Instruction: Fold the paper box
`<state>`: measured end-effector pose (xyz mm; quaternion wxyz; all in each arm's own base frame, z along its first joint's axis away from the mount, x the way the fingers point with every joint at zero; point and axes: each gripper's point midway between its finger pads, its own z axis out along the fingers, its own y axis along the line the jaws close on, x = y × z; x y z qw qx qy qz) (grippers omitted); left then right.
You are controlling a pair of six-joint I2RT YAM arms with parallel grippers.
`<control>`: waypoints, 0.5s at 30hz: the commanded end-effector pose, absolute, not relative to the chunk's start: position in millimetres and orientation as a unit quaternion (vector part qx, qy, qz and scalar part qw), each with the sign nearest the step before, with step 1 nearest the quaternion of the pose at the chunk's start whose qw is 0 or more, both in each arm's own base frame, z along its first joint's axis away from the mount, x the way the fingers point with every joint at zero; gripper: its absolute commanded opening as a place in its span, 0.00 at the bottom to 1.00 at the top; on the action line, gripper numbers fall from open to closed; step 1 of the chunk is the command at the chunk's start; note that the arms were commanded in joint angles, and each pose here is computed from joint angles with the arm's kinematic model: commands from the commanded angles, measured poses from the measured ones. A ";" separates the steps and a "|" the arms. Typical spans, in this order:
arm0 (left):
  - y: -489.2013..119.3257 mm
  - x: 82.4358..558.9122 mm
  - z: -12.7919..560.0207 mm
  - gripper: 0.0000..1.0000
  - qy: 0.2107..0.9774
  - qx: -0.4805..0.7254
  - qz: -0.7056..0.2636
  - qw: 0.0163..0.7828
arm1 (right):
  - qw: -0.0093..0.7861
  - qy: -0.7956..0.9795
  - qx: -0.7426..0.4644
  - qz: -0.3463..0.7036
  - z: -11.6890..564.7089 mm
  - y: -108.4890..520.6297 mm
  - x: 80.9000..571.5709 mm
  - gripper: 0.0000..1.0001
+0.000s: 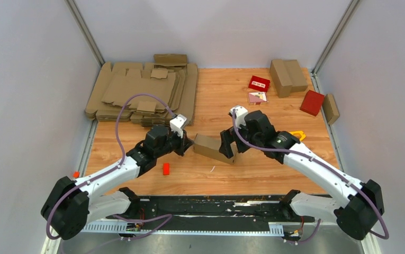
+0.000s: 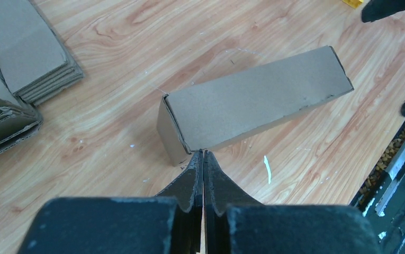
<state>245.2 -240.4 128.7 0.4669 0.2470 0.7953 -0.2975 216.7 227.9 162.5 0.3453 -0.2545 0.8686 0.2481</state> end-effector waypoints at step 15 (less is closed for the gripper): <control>-228.9 259.5 148.0 0.00 0.781 0.212 -0.275 0.519 | 0.242 0.866 -0.421 0.121 94.5 280.9 260.9 0.97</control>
